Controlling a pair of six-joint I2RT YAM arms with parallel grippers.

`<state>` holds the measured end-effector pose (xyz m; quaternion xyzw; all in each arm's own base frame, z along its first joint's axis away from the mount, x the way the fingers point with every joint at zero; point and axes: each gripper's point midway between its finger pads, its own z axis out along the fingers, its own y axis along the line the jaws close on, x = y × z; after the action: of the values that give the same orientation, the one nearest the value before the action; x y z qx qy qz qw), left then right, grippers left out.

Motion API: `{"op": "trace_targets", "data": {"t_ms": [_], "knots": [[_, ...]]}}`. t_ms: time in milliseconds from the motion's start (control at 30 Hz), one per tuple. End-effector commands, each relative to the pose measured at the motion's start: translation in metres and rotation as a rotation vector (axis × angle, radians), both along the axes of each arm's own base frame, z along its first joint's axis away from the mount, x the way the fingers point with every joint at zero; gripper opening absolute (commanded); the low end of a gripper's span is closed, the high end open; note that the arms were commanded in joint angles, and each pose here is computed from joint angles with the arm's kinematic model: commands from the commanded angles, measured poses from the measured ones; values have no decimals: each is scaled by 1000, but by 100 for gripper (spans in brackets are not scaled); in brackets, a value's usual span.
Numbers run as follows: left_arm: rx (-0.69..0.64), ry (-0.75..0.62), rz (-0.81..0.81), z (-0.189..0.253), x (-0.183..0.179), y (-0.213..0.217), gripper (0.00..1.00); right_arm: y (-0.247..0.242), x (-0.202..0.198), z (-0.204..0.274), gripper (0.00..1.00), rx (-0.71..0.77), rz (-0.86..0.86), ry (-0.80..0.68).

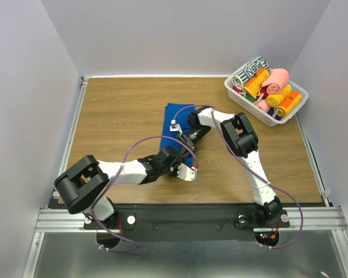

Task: Roll the towels
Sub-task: Roll the towel

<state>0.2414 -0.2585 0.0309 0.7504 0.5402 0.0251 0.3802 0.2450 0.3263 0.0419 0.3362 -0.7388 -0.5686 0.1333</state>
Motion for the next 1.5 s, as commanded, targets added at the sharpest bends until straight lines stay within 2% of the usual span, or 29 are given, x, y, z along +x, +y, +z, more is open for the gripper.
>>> {"op": "trace_targets", "data": {"t_ms": [0,67,167,200,267,300,367,467,500,667,700,800,900,933,967,1033,1067,1133,1167,1200,1267,1400,1467], "knots": [[80,146,-9,-25,-23,10,39,-5,1,-11,21,-47,45,-46],[74,189,-12,-26,-29,8,31,-3,6,-7,23,-53,40,-58],[83,247,-13,-30,-40,11,22,-3,22,2,36,-46,11,-91],[94,275,-23,-33,-46,13,20,-4,26,4,44,-53,-2,-90],[105,323,-38,-35,-55,16,18,-6,43,14,51,-54,-31,-131],[105,335,-42,-35,-58,16,18,-7,50,17,59,-55,-43,-149],[112,379,-52,-36,-65,16,17,-13,75,32,67,-51,-90,-210],[104,436,-61,-33,-71,13,17,-27,111,56,94,-46,-188,-273],[119,467,-58,-35,-75,17,17,-38,131,69,98,-37,-240,-337],[108,617,-53,-27,-73,11,18,-75,162,116,100,-22,-370,-477],[134,671,-38,-32,-74,20,19,-88,161,129,100,-17,-396,-512],[100,735,-43,-22,-65,10,21,-106,154,146,100,5,-422,-575],[135,893,-21,-27,-68,17,24,-125,128,147,100,-51,-413,-634],[136,922,-22,-27,-67,16,25,-130,124,147,100,-83,-412,-664],[115,931,-13,-23,-57,12,25,-134,116,165,100,-79,-416,-731],[104,1017,3,-26,-60,13,25,-144,106,156,100,-135,-429,-771],[73,1038,11,-23,-53,10,25,-147,98,167,100,-137,-446,-813],[90,1110,29,-31,-57,13,25,-153,96,167,100,-161,-463,-879],[80,1122,34,-30,-51,10,25,-155,85,152,100,-186,-449,-858],[87,1177,60,-36,-52,14,25,-154,79,159,100,-178,-439,-915],[55,1201,67,-34,-42,10,26,-155,63,147,100,-192,-407,-927],[47,1252,109,-42,-27,13,27,-142,36,157,97,-170,-333,-1041],[44,1267,122,-41,-21,14,27,-130,27,164,97,-184,-282,-1166]]}}
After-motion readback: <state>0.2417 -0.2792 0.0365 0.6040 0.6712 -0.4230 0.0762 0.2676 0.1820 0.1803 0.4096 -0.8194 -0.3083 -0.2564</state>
